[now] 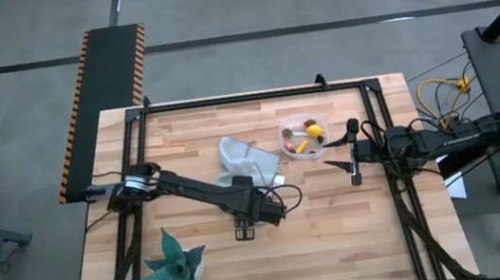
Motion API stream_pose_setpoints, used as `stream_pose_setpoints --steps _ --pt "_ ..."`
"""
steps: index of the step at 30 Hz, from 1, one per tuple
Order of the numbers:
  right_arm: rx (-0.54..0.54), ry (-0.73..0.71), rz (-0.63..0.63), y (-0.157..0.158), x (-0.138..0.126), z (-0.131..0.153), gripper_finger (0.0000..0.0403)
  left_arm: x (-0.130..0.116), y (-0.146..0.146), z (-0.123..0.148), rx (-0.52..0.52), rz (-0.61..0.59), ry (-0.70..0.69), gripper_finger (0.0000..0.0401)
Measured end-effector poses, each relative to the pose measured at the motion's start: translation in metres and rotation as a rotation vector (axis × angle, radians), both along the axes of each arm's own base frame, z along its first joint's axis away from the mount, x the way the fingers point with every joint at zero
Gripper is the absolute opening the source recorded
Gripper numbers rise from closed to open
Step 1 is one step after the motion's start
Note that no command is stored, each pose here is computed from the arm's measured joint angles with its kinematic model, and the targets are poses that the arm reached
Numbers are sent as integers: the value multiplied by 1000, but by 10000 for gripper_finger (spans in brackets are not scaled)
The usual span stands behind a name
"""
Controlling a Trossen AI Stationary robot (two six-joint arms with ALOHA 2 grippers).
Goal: Pick and placing Produce into tupperware
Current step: Put the lemon into the transparent bin
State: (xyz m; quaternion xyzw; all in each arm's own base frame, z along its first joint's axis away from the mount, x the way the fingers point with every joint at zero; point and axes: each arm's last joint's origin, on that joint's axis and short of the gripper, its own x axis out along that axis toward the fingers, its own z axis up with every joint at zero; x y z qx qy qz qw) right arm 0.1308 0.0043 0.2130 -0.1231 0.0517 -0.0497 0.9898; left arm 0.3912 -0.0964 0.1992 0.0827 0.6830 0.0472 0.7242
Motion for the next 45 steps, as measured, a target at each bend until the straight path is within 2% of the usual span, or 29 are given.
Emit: stream_pose_setpoints --steps 6,16,33,38,45 --pt "0 -1 0 0 0 0 199 0 0 17 3 -3 -52 172" --pt "1 -2 0 0 0 0 199 13 28 27 123 -80 -132 172" --pt "8 -3 0 0 0 0 199 52 128 41 248 -225 -377 170" --pt "8 -3 0 0 0 0 199 63 150 50 278 -308 -516 170" --pt "8 -3 0 0 0 0 199 73 186 49 264 -320 -656 170"
